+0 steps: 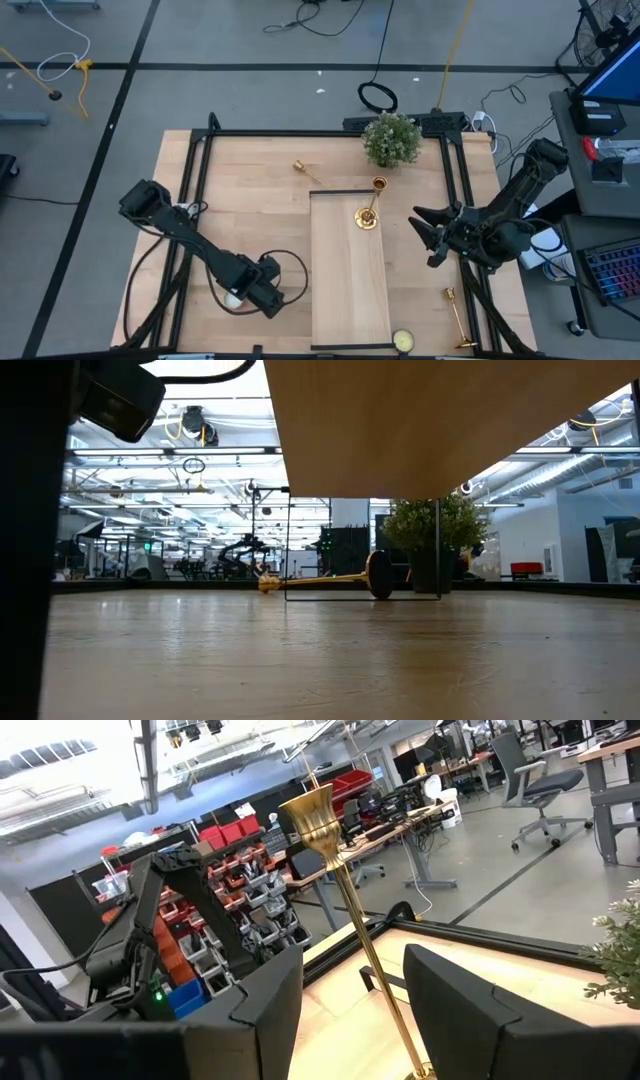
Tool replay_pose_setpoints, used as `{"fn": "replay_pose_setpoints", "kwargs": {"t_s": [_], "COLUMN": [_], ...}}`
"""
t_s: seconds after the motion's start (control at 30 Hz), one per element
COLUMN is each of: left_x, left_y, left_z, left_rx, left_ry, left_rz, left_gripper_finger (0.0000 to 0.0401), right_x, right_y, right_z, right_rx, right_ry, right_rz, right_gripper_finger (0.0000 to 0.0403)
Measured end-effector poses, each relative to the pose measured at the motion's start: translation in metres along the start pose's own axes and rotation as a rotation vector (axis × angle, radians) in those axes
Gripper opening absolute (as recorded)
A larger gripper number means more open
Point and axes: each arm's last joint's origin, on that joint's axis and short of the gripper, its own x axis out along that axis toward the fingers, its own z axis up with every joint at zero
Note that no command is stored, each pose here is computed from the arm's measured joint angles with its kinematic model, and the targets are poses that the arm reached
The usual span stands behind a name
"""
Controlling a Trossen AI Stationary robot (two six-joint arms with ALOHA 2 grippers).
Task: Pick & Place candle stick holders
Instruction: Put the blue patterned scented candle on the shelf
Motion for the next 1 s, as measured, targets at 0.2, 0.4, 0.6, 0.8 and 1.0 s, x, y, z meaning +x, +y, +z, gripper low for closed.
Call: {"fn": "replay_pose_setpoints", "kwargs": {"t_s": [0.2, 0.4, 0.6, 0.8, 1.0], "left_x": [0.0, 0.0, 0.0, 0.009, 0.021], "left_y": [-0.001, -0.001, -0.002, -0.002, -0.004], "left_z": [-0.003, -0.003, -0.002, -0.002, -0.003], "left_rx": [-0.051, -0.074, -0.105, -0.127, -0.131], "left_ry": [0.057, 0.058, 0.056, 0.074, 0.115], "left_rz": [-0.009, -0.01, -0.024, -0.019, 0.003], "left_gripper_finger": [0.0358, 0.0358, 0.0358, 0.0358, 0.0358], "right_x": [-0.002, -0.003, -0.003, -0.003, -0.003], "right_y": [0.001, 0.001, 0.001, 0.001, 0.001], "right_z": [0.0, 0.0, 0.0, 0.0, -0.001], "right_rx": [0.001, 0.001, -0.003, -0.003, -0.008], "right_ry": [0.005, 0.007, 0.007, 0.007, 0.009], "right_rz": [0.01, 0.014, 0.013, 0.013, 0.016], "right_gripper_finger": [0.0171, 0.0171, 0.0171, 0.0171, 0.0171]}}
